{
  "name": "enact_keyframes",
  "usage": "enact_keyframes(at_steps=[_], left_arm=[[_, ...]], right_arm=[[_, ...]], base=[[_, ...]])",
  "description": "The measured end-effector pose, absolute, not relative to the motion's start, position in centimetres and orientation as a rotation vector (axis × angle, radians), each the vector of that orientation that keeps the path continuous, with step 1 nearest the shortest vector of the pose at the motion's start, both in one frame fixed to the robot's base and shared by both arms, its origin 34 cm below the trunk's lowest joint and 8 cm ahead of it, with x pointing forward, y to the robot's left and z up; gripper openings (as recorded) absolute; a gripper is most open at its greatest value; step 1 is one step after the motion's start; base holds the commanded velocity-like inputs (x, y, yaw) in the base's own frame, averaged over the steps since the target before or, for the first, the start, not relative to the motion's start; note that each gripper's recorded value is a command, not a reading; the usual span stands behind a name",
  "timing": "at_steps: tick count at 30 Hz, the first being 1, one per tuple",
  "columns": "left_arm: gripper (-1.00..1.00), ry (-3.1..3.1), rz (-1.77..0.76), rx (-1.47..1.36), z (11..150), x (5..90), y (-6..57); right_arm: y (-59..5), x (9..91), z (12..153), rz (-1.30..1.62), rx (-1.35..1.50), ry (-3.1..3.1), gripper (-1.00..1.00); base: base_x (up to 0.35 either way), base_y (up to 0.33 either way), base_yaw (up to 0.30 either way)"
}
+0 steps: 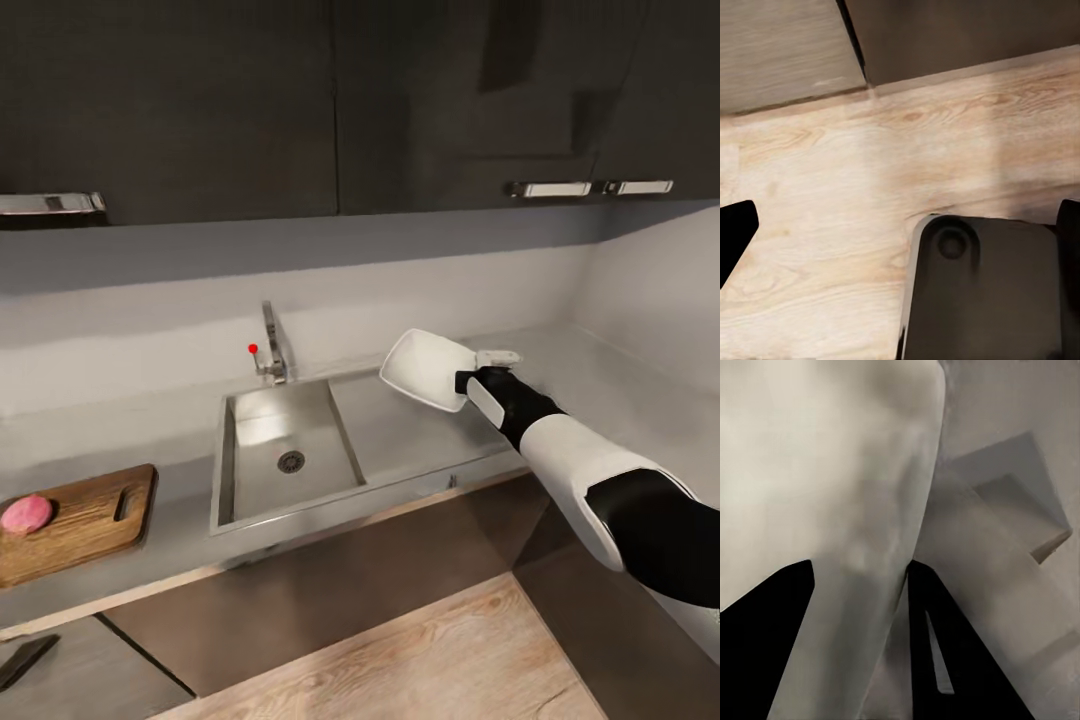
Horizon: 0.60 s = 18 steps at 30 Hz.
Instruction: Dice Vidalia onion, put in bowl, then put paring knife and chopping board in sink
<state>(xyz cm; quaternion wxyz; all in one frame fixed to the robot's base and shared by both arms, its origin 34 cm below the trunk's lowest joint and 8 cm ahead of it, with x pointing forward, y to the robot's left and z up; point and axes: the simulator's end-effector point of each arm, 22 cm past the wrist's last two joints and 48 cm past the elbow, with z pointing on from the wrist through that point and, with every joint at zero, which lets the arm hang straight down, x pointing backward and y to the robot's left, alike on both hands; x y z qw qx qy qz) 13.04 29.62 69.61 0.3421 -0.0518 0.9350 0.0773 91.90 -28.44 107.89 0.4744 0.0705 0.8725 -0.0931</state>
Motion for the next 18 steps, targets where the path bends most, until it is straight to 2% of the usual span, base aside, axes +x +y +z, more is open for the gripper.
enact_keyframes(at_steps=[18], left_arm=[[1.00,2.409,0.199,-0.136,69.6,13.7,29.6]], right_arm=[[-28.3,91.6,109.4,-0.233,0.163,2.116,-1.00]], base=[[-0.286,0.170,0.210]])
